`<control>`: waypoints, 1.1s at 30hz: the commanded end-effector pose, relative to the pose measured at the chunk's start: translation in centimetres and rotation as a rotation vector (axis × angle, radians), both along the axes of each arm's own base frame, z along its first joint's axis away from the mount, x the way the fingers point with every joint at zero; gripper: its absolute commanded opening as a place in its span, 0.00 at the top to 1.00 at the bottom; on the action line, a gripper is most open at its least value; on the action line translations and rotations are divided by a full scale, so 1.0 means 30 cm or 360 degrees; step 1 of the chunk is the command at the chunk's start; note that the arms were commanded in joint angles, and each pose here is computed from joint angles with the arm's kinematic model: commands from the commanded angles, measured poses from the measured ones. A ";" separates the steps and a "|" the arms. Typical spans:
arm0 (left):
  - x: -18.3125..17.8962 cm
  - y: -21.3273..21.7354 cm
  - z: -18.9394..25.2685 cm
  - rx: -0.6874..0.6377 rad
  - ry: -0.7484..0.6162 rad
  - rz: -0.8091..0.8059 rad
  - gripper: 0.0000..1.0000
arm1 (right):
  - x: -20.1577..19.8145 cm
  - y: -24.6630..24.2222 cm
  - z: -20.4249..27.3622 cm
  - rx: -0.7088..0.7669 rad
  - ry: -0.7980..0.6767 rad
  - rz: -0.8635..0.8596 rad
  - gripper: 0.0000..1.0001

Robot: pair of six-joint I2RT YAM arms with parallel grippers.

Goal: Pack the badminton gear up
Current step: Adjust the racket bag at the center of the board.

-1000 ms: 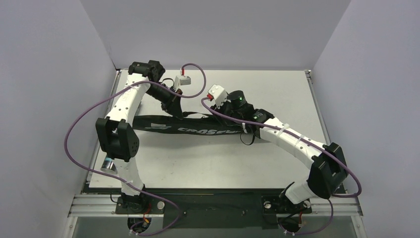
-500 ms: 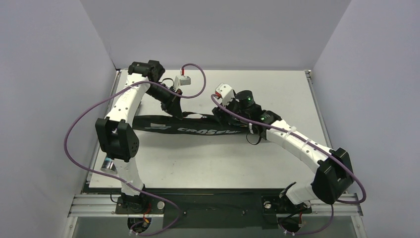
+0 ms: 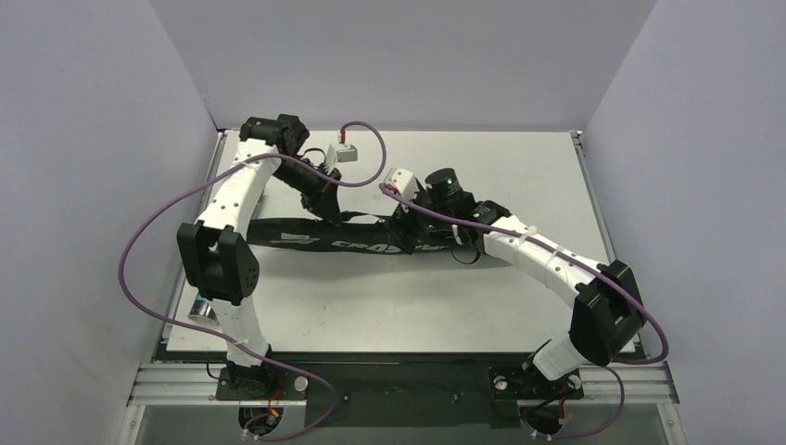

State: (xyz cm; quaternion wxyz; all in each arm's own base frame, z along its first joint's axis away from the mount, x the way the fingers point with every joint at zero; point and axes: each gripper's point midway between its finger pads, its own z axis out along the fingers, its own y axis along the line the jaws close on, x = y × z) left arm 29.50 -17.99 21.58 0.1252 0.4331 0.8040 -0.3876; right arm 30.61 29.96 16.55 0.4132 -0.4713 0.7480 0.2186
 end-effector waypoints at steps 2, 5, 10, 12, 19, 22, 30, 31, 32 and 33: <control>-0.070 -0.015 0.078 -0.0062 -0.0071 -0.0072 1.00 | 0.004 0.090 0.046 0.0034 -0.0052 0.0169 0.23; -0.081 -0.015 0.076 -0.0063 -0.0076 -0.0087 1.00 | 0.013 0.105 0.018 0.0010 -0.0016 0.0178 0.34; -0.095 -0.008 0.076 -0.0065 -0.0092 -0.0104 1.00 | -0.005 0.100 -0.012 -0.0042 0.0057 0.0211 0.74; -0.092 -0.007 0.076 -0.0066 -0.0092 -0.0099 1.00 | -0.021 0.096 -0.027 -0.0060 0.0090 0.0229 0.98; -0.076 -0.023 0.072 -0.0090 -0.0041 -0.0079 0.81 | -0.040 0.088 -0.031 -0.0015 0.0063 0.0186 1.00; -0.082 -0.053 0.080 -0.0135 -0.0030 -0.0091 0.53 | -0.047 0.100 -0.004 0.0015 0.0028 0.0183 1.00; -0.188 -0.159 -0.004 -0.0058 -0.0037 -0.0302 0.19 | -0.050 0.115 0.040 0.0077 0.0004 0.0167 1.00; -0.184 -0.162 -0.017 -0.0055 -0.0061 -0.0302 0.19 | -0.051 0.114 0.045 0.0082 -0.0001 0.0168 1.00; -0.186 -0.159 -0.028 -0.0029 -0.0076 -0.0298 0.18 | -0.054 0.115 0.046 0.0084 0.0000 0.0168 1.00; -0.164 -0.165 -0.032 -0.0030 -0.0132 -0.0291 0.18 | -0.056 0.115 0.051 0.0089 -0.0002 0.0169 1.00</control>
